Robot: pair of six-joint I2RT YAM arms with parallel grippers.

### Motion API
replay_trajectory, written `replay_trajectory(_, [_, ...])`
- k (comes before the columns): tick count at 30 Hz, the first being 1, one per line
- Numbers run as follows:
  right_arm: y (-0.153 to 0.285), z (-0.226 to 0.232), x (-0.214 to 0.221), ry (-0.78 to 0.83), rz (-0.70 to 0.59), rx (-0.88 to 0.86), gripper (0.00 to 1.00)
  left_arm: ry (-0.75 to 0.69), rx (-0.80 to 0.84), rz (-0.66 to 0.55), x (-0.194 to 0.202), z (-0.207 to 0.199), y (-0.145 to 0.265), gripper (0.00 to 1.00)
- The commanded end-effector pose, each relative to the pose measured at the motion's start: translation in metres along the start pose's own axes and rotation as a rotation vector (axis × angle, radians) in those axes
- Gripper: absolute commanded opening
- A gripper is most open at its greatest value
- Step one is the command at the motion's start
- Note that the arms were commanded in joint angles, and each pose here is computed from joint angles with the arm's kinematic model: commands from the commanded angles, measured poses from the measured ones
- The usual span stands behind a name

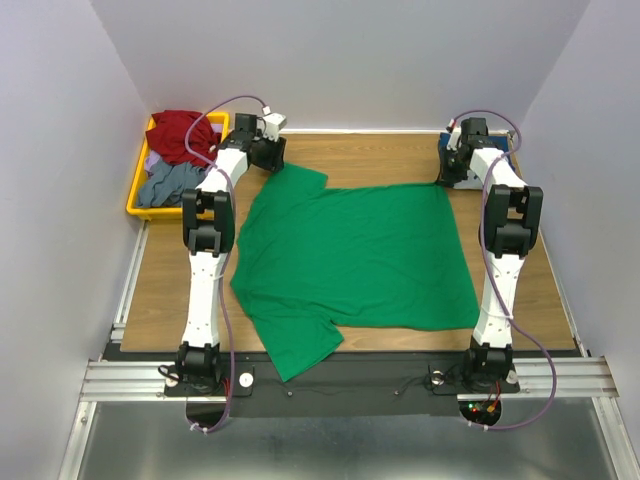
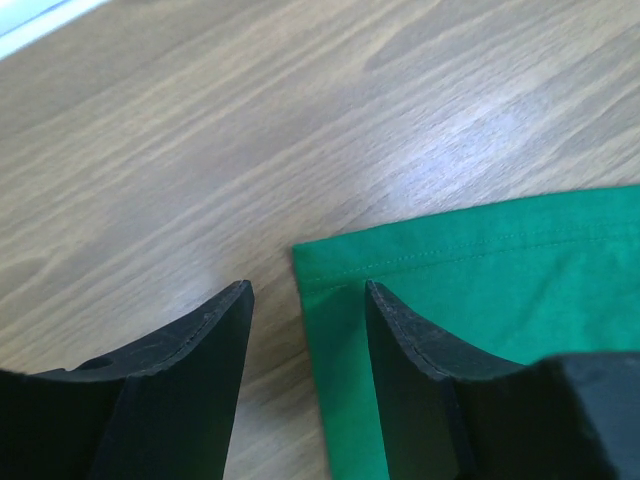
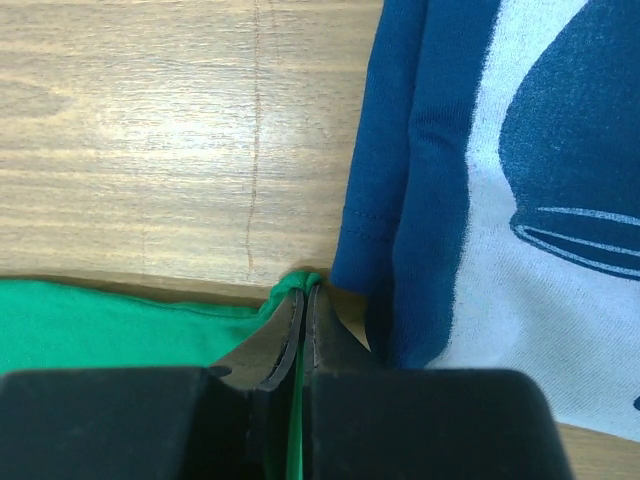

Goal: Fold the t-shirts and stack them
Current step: Fold the tshirt

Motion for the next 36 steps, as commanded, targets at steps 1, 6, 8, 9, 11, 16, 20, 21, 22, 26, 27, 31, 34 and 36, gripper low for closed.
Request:
replay_trajectory(1, [-0.001, 0.01, 0.017, 0.005, 0.049, -0.036, 0.01, -0.085, -0.004, -0.001, -0.018, -0.006, 0.0, 0.59])
replay_trajectory(6, [0.002, 0.011, 0.017, 0.007, 0.048, -0.042, 0.01, -0.105, -0.032, 0.023, -0.018, -0.005, -0.006, 0.59])
replay_trajectory(8, [0.001, 0.011, 0.018, 0.007, 0.05, -0.043, 0.01, -0.106, -0.033, 0.025, -0.018, -0.004, -0.007, 0.59])
replay_trajectory(9, [0.001, 0.011, 0.018, 0.008, 0.051, -0.043, 0.01, -0.109, -0.032, 0.025, -0.018, -0.005, -0.007, 0.59])
replay_trajectory(11, [0.002, 0.011, 0.019, 0.009, 0.053, -0.043, 0.01, -0.12, -0.024, 0.024, -0.019, -0.006, -0.007, 0.54])
replay_trajectory(16, [0.004, 0.011, 0.02, 0.018, 0.054, -0.045, 0.0, -0.197, -0.007, 0.061, -0.017, -0.025, -0.013, 0.37])
replay_trajectory(20, [0.005, 0.012, 0.019, 0.018, 0.052, -0.048, 0.01, -0.261, -0.032, 0.098, -0.015, -0.036, -0.018, 0.19])
replay_trajectory(21, [0.005, 0.013, 0.019, 0.017, 0.053, -0.053, 0.01, -0.265, -0.037, 0.098, -0.017, -0.036, -0.017, 0.14])
replay_trajectory(22, [0.006, 0.014, 0.02, 0.019, 0.056, -0.061, 0.01, -0.26, -0.047, 0.094, -0.018, -0.034, -0.016, 0.0])
replay_trajectory(26, [0.014, 0.023, 0.018, 0.037, 0.055, -0.103, 0.0, -0.251, -0.105, 0.025, -0.039, -0.018, -0.001, 0.0])
replay_trajectory(27, [0.02, 0.027, 0.014, 0.048, 0.043, -0.115, 0.01, -0.252, -0.093, -0.021, -0.056, -0.019, 0.01, 0.0])
replay_trajectory(31, [0.039, 0.034, 0.003, 0.077, 0.007, -0.133, 0.01, -0.258, -0.056, -0.135, -0.101, -0.023, 0.053, 0.0])
replay_trajectory(34, [0.057, 0.04, -0.008, 0.105, -0.033, -0.142, 0.01, -0.282, -0.043, -0.19, -0.124, -0.031, 0.088, 0.0])
replay_trajectory(36, [0.063, 0.041, -0.011, 0.118, -0.046, -0.14, 0.01, -0.297, -0.041, -0.214, -0.132, -0.037, 0.111, 0.0])
Point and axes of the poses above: each gripper's point midway between its finger pads, its own y axis back along the fingers, its own z axis along the line the jaws close on, x = y × z, the point moved 1 cm from there along y, back along the fingers, and after that the axes turned 10 degrees about -y, right-handed, at the moved point
